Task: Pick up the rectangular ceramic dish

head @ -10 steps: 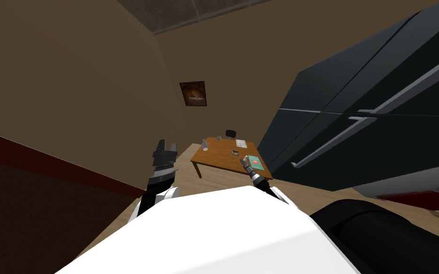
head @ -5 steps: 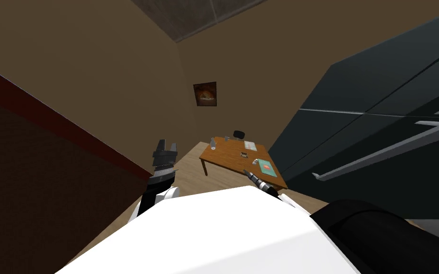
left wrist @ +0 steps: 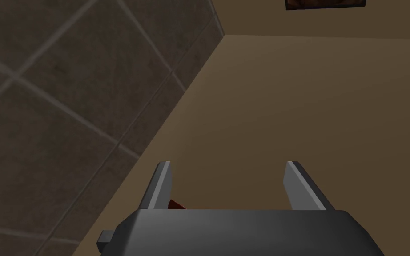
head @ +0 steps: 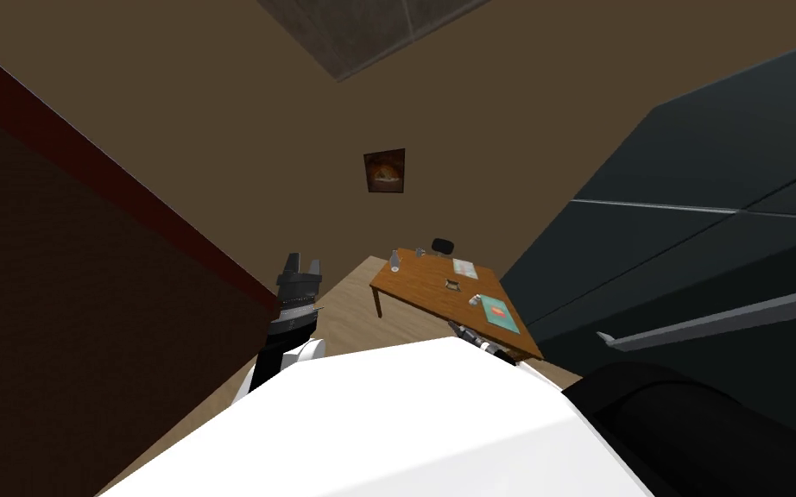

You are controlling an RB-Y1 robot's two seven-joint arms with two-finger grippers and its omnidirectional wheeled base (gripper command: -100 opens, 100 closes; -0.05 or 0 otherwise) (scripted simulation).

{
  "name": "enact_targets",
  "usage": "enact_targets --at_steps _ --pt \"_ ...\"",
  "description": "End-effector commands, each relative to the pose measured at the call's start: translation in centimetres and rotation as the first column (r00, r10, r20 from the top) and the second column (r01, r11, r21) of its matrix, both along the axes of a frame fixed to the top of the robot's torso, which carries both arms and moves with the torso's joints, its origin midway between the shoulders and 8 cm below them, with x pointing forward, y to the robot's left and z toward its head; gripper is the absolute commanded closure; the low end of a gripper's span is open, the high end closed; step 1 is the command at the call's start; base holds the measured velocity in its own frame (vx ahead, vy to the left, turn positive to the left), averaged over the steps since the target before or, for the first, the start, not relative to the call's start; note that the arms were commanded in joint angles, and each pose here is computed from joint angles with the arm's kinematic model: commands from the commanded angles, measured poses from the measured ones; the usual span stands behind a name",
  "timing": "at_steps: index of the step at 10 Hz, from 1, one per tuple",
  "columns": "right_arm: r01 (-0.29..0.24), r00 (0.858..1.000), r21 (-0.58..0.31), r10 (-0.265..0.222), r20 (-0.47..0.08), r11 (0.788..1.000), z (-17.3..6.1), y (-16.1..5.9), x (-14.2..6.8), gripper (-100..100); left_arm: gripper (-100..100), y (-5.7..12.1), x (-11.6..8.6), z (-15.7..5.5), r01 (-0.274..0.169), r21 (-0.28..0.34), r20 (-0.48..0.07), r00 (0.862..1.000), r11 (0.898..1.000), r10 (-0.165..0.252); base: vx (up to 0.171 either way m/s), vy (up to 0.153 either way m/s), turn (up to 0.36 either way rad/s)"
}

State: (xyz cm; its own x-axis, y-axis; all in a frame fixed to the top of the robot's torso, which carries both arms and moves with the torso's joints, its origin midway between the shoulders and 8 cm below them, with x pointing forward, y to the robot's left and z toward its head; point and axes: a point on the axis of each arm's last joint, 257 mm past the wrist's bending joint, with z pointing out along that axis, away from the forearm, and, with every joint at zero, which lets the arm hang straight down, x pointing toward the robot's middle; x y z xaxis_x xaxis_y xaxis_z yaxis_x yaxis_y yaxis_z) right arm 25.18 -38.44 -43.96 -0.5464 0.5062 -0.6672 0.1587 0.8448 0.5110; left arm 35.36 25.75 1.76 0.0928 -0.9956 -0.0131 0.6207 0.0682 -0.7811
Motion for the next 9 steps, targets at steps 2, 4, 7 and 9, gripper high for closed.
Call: enact_targets --at_steps 2,4,7,9 --pt "-0.033 0.995 -0.102 0.024 -0.095 0.994 -2.2 -2.9 -3.2 -100 0 0.0 0.0 0.0 0.000 0.000 0.000 1.000 1.000 0.000 0.039 0.078 0.305" --pt "-0.054 0.984 -0.178 0.023 -0.175 0.982 -4.1 -5.8 -6.1 -100 0 0.0 0.0 0.0 0.000 0.000 0.000 1.000 1.000 0.000 0.015 0.031 0.092" --pt "-0.081 0.967 -0.252 0.015 -0.254 0.964 -5.7 -8.9 -9.2 -100 0 0.0 0.0 0.0 0.000 0.000 0.000 1.000 1.000 0.000 0.037 0.033 0.230" --pt "-0.125 0.953 -0.305 0.029 -0.302 0.944 -6.2 -10.6 -11.0 -100 0 0.0 0.0 0.0 0.000 0.000 0.000 1.000 1.000 0.000 0.021 0.021 0.110"
